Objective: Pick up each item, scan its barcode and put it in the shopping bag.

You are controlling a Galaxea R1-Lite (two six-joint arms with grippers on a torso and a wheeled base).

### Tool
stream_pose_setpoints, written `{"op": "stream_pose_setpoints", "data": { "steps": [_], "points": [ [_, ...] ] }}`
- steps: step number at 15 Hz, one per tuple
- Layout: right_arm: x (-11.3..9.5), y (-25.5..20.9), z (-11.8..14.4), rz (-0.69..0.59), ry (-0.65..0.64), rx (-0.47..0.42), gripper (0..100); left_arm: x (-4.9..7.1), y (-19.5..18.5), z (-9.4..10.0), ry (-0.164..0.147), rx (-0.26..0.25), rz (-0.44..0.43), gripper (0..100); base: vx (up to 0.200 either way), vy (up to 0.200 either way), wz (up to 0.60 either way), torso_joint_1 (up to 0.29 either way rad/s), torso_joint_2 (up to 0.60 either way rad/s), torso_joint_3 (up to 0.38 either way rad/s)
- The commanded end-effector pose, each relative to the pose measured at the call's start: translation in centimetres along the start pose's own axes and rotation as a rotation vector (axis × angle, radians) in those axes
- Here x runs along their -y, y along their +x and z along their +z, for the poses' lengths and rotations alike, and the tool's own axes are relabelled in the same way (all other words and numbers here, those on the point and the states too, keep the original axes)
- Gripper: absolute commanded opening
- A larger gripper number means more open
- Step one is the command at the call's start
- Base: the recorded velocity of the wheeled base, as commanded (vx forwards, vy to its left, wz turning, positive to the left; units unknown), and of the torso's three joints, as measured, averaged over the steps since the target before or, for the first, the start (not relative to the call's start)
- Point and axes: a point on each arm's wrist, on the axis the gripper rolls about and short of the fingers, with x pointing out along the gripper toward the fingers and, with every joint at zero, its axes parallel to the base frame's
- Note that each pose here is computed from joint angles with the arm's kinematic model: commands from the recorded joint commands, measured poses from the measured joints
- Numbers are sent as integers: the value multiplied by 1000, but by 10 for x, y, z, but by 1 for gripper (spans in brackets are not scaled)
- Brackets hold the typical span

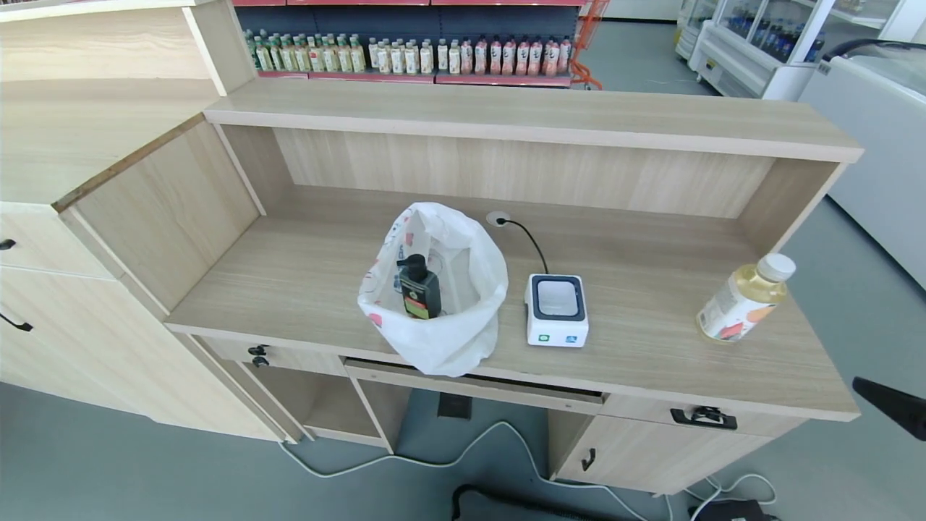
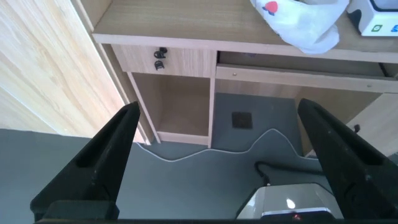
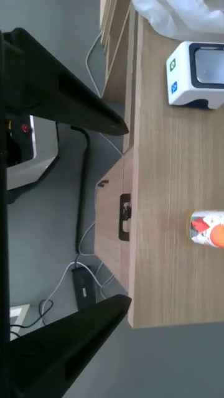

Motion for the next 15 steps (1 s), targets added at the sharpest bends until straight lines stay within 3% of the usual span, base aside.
{"op": "stream_pose_setpoints", "data": {
  "steps": [1, 7, 9, 11, 13, 15],
  "points": [
    [5, 11, 5, -7, 8, -7, 100, 0, 0, 0, 3, -1, -2, 100, -200, -200, 0, -2, 7, 2],
    [17, 54, 17, 23, 16, 81, 100, 0, 0, 0, -3, 0, 0, 100, 0, -200, 0, 2, 2, 2],
    [18, 66, 20, 125, 18, 113, 100, 0, 0, 0, -3, 0, 0, 100, 0, 0, 0, 0, 0, 0],
    [21, 73, 16, 123, 26, 87, 100, 0, 0, 0, -1, -1, -2, 100, 0, 0, 0, 0, 0, 0],
    [24, 78, 13, 113, 28, 78, 100, 0, 0, 0, -1, -1, -2, 100, 200, 0, 0, 5, 5, 0],
    [26, 82, 11, 105, 29, 74, 100, 0, 0, 0, -1, -1, -2, 100, 200, -200, 0, -12, -2, 12]
  ]
}}
